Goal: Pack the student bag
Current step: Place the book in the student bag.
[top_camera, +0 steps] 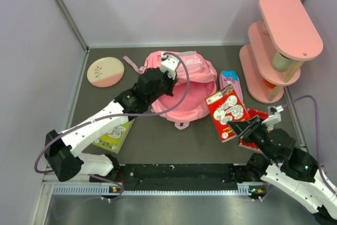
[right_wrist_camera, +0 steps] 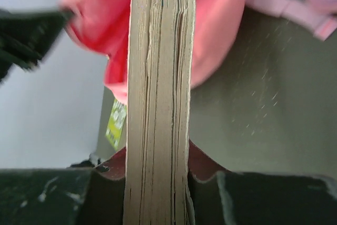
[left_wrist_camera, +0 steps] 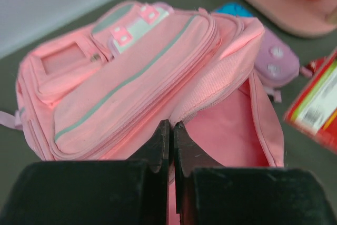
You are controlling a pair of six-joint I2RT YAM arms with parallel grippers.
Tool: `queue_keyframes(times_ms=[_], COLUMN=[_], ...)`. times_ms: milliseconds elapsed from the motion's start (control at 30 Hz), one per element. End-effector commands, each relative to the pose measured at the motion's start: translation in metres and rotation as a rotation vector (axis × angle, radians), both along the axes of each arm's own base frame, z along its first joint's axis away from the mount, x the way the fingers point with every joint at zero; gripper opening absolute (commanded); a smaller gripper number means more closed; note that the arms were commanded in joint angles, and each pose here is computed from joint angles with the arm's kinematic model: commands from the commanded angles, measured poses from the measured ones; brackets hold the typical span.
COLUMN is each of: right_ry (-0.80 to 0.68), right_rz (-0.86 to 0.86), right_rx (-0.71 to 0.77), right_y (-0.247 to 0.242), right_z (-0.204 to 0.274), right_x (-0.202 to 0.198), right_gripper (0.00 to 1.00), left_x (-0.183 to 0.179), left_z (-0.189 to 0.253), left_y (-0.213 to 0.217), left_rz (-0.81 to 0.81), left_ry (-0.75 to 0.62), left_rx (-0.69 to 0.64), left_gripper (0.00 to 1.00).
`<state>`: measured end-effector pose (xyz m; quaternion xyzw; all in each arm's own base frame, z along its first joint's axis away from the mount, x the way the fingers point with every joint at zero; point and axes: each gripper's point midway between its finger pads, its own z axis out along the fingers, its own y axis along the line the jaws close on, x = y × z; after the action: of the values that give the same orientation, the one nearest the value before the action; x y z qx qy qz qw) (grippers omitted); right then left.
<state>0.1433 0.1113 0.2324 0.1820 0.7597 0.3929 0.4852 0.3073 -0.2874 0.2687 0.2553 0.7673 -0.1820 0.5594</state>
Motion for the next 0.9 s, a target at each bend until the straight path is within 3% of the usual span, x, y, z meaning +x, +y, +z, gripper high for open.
queue_keyframes(times_ms=[0, 200, 500, 633, 867], right_ry=[0.087, 0.069, -0.006, -0.056, 0.129], right_rz=[0.182, 0.300, 0.321, 0.367, 0.379], right_rx=[0.199, 0.409, 0.378, 0.462, 0.480], right_y=[0.049, 0.089, 0.098, 0.109, 0.143], right_z=[-0.005, -0.002, 0.025, 0.044, -0.010], right_x=[-0.014, -0.012, -0.005, -0.005, 0.009], right_gripper=[0.00, 0.00, 0.00, 0.00, 0.00], left_x=[0.025, 0.019, 0.001, -0.004, -0.012], left_z=[0.097, 0.093, 0.052, 0.045, 0.063], left_y=[-0.008, -0.017, -0.013, -0.013, -0.020], left_rz=[0.091, 0.040, 0.007, -0.010, -0.057], left_ry=[-0.166, -0.137, -0.057, -0.039, -0.037], left_rx=[-0.241, -0.262, -0.248, -0.258, -0.315], left_gripper=[0.00, 0.00, 0.00, 0.00, 0.00])
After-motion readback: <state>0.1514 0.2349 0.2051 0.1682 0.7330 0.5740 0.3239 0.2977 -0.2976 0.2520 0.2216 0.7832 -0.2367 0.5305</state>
